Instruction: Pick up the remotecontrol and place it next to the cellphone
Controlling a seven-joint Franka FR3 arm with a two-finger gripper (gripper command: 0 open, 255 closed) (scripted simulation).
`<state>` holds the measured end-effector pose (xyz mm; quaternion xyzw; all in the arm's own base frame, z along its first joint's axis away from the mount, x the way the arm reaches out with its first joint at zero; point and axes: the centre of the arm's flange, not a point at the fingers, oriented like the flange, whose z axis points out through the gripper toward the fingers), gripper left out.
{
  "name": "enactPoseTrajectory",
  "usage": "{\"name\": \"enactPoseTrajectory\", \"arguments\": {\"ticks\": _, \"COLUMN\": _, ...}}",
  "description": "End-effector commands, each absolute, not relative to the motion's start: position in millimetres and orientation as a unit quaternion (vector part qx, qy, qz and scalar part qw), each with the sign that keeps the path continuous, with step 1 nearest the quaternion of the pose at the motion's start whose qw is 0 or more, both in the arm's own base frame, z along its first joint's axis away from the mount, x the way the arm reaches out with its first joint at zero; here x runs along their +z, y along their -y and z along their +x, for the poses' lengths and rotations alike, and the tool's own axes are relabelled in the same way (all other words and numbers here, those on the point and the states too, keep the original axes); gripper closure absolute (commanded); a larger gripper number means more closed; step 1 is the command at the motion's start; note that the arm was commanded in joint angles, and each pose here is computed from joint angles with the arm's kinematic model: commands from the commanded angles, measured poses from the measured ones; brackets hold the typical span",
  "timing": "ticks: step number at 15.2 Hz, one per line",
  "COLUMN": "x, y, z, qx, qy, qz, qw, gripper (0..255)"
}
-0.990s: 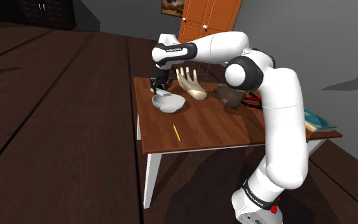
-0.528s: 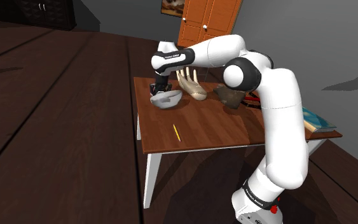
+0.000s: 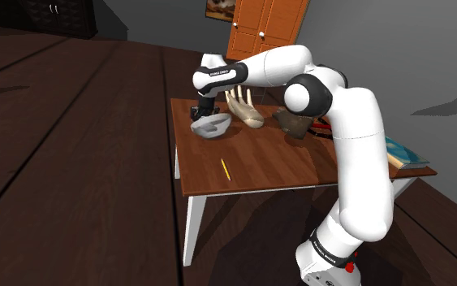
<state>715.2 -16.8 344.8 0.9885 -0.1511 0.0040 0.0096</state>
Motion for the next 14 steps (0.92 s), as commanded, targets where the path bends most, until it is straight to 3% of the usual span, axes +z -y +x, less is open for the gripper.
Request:
{"name": "enactPoseTrajectory", "arguments": {"ticks": 1, "x": 343.8, "y": 16.7, "z": 714.9, "qx": 0.003, "qy": 0.151, "qz": 0.988, "qw": 0.010, "gripper": 0}}
{"name": "enactPoseTrajectory", "arguments": {"ticks": 5, "x": 343.6, "y": 16.5, "z": 714.8, "qx": 0.003, "qy": 0.151, "qz": 0.988, "qw": 0.010, "gripper": 0}}
{"name": "enactPoseTrajectory", "arguments": {"ticks": 9, "x": 393.6, "y": 15.5, "z": 714.7, "qx": 0.003, "qy": 0.151, "qz": 0.988, "qw": 0.010, "gripper": 0}}
{"name": "enactPoseTrajectory", "arguments": {"ticks": 14, "x": 393.6, "y": 15.5, "z": 714.7, "qx": 0.003, "qy": 0.151, "qz": 0.988, "qw": 0.010, "gripper": 0}}
